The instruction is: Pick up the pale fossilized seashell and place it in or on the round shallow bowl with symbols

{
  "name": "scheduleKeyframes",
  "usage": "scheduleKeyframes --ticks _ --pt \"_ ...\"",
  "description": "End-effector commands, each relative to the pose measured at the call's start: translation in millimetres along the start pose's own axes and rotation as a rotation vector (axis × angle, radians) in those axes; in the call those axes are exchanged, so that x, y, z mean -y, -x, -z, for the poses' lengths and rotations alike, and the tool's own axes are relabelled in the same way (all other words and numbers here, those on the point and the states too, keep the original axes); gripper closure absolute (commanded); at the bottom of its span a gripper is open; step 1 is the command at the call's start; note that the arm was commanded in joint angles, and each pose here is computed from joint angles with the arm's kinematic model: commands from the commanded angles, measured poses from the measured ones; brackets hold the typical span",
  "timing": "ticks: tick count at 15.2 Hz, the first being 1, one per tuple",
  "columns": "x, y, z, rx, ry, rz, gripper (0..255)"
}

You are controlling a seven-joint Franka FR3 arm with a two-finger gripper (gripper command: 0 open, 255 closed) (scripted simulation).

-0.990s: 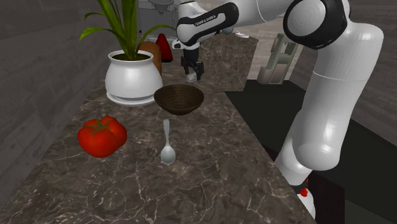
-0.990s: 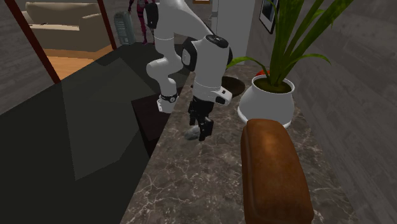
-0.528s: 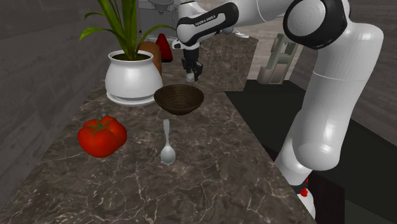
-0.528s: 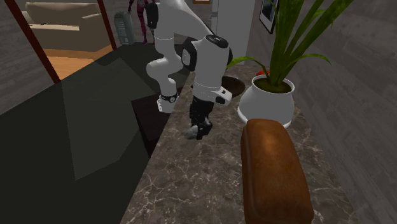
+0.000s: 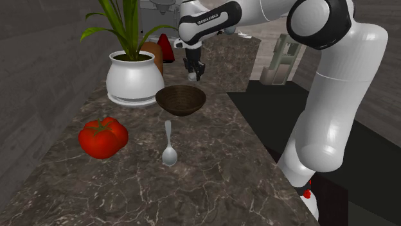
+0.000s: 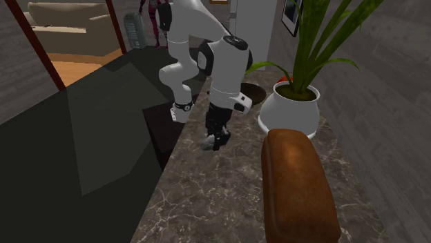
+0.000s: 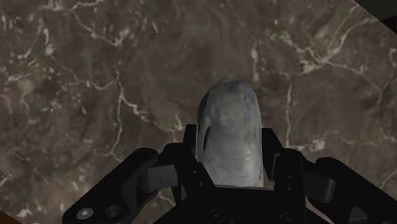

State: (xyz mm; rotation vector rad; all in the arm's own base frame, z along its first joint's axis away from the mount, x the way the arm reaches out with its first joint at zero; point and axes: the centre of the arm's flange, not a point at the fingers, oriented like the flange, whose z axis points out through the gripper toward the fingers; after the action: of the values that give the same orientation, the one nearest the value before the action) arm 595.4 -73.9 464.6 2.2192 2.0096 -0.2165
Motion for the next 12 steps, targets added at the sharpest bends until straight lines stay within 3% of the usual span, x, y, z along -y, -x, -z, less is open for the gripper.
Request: scheduleKeyframes --ticks 1,12 --pt "0 2 10 0.000 0.000 0.000 255" --pt "-1 13 67 0.000 0.000 0.000 255"
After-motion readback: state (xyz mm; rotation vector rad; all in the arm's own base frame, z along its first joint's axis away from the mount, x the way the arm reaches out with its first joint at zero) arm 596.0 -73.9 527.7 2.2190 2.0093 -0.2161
